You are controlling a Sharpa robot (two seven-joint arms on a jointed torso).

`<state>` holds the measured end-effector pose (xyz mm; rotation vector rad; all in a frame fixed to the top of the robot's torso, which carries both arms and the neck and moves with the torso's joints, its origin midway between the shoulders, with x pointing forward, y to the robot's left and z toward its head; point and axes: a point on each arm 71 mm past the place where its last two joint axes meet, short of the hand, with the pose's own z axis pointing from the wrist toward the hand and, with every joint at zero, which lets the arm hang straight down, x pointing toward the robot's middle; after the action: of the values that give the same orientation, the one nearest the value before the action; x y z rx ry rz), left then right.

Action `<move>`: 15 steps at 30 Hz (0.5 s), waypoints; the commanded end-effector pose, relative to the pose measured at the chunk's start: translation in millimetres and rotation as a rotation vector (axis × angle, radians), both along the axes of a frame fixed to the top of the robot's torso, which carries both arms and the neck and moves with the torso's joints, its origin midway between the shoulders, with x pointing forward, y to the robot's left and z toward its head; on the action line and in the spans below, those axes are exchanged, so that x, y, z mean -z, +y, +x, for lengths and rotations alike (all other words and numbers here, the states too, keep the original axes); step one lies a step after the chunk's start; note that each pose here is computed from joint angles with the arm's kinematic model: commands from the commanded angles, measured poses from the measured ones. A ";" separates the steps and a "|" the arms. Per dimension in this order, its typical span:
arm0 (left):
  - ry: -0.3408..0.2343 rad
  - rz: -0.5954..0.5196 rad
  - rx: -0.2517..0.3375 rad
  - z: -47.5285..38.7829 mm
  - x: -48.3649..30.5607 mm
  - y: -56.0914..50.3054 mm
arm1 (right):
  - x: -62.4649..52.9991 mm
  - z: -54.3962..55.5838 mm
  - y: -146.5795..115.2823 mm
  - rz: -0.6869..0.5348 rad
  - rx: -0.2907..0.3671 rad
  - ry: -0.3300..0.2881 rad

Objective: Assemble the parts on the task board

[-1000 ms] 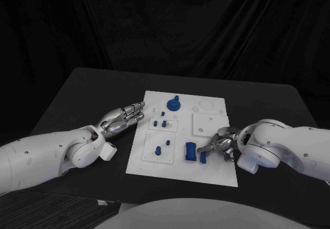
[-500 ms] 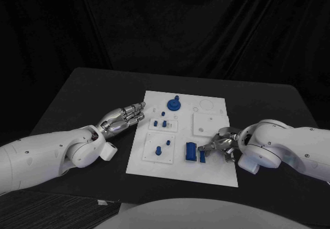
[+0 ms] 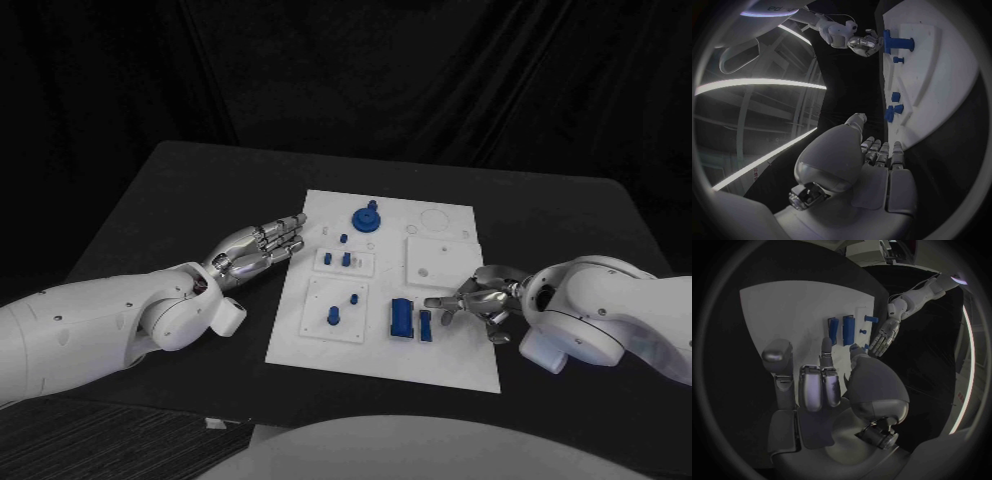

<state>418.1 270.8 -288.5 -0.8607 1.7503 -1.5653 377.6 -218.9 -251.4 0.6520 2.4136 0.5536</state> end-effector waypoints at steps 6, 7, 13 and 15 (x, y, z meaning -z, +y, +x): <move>-0.032 -0.035 0.004 -0.9 -3.1 -1.3 | -32.5 -3.1 7.4 0.009 -0.189 -0.457; -0.032 -0.035 0.004 -0.8 -3.0 -1.2 | -32.9 -7.4 9.0 -0.006 -0.235 -0.516; -0.031 -0.034 0.004 -0.7 -2.8 -0.9 | -20.7 -18.7 11.1 -0.048 -0.324 -0.568; -0.030 -0.034 0.004 -0.9 -2.7 -0.9 | -14.7 -21.9 11.3 -0.059 -0.341 -0.563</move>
<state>417.9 271.2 -287.5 -0.8524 1.7323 -1.5787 356.6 -211.3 -240.1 0.1777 2.0893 0.6821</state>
